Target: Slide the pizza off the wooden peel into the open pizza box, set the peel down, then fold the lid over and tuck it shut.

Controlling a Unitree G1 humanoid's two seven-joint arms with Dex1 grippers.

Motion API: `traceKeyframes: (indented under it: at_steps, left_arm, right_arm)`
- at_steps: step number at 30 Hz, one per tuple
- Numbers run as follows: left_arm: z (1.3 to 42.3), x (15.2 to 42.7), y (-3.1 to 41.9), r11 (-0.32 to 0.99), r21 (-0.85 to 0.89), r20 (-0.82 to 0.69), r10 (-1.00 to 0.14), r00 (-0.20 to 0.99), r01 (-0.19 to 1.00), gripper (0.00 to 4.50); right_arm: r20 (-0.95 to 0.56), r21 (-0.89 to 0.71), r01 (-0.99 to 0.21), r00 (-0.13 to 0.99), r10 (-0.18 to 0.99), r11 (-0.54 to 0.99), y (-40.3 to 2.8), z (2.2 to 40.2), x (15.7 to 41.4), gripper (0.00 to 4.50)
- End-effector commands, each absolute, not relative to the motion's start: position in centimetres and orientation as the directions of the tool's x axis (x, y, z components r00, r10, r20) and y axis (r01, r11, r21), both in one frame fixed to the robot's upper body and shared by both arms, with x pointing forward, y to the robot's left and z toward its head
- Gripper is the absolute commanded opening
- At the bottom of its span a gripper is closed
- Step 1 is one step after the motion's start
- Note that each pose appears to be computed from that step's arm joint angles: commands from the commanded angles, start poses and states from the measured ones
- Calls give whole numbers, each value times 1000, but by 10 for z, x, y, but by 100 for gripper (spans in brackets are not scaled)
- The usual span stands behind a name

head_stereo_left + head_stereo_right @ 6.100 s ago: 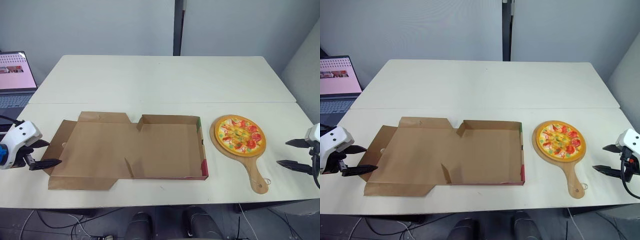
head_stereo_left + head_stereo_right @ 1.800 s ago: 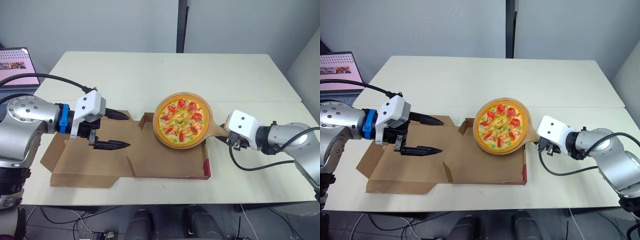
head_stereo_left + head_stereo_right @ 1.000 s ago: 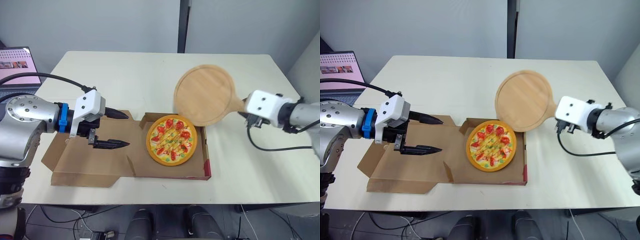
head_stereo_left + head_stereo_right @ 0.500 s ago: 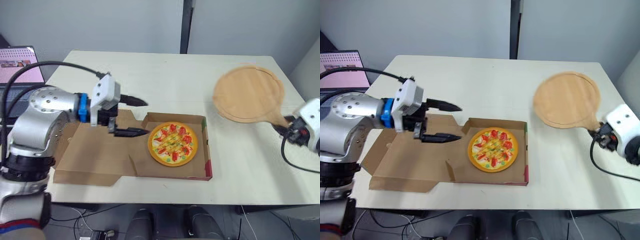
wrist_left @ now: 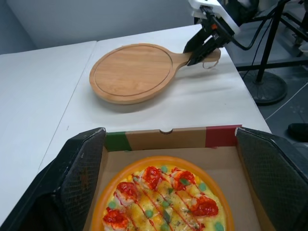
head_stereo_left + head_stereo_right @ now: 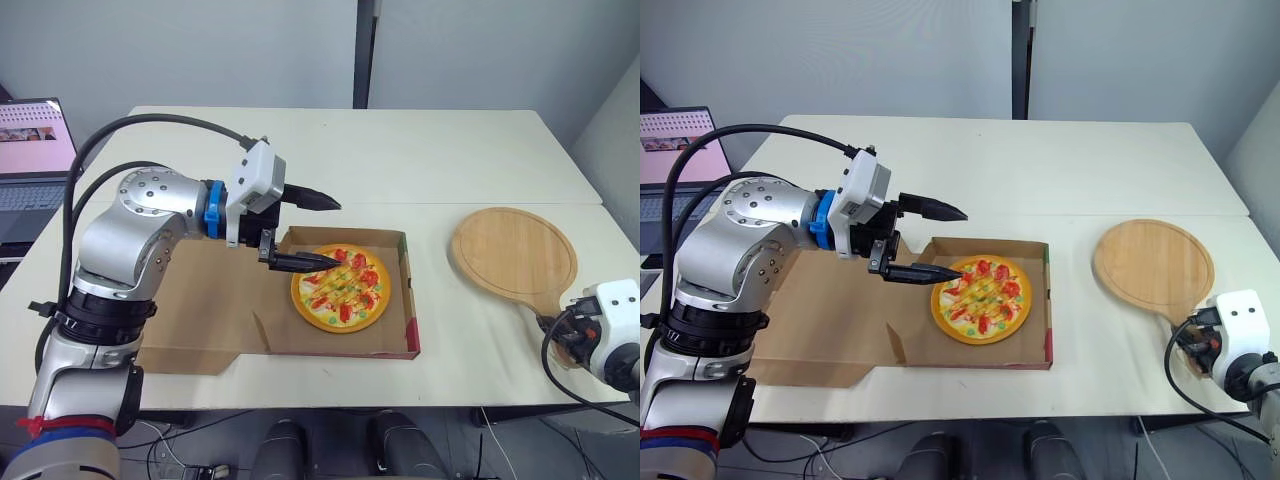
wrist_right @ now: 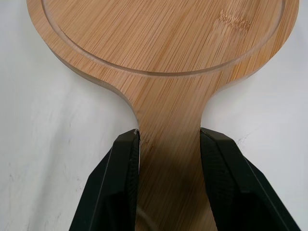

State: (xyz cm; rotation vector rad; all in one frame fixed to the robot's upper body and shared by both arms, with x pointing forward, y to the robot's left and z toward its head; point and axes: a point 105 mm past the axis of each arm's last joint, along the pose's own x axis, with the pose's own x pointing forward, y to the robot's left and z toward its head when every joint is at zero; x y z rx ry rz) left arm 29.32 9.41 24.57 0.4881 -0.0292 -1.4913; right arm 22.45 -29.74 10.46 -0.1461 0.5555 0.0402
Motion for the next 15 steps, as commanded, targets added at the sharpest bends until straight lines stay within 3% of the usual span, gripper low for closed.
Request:
traceKeyframes:
  at_steps: [1, 3, 4, 11, 15]
  left_arm:
    - [255, 292, 91, -11, 358, -264, -960, 89, 934, 450]
    - [255, 291, 91, -17, 354, -268, -960, 84, 935, 450]
    - [254, 291, 90, -18, 352, -268, -960, 82, 936, 450]
    - [254, 286, 90, -18, 345, -263, -962, 78, 939, 450]
    - [252, 287, 94, -5, 342, -266, -960, 91, 940, 450]
  right_arm:
    - [-515, -131, -38, 857, -35, 991, -304, 106, 225, 155]
    - [-539, -116, -27, 841, -40, 993, -306, 100, 222, 155]
    - [-553, -115, -35, 833, -35, 993, -306, 97, 219, 227]
    - [-576, -134, -36, 816, -48, 990, -321, 109, 186, 444]
    - [-527, -193, -185, 848, 57, 964, -307, 137, 186, 444]
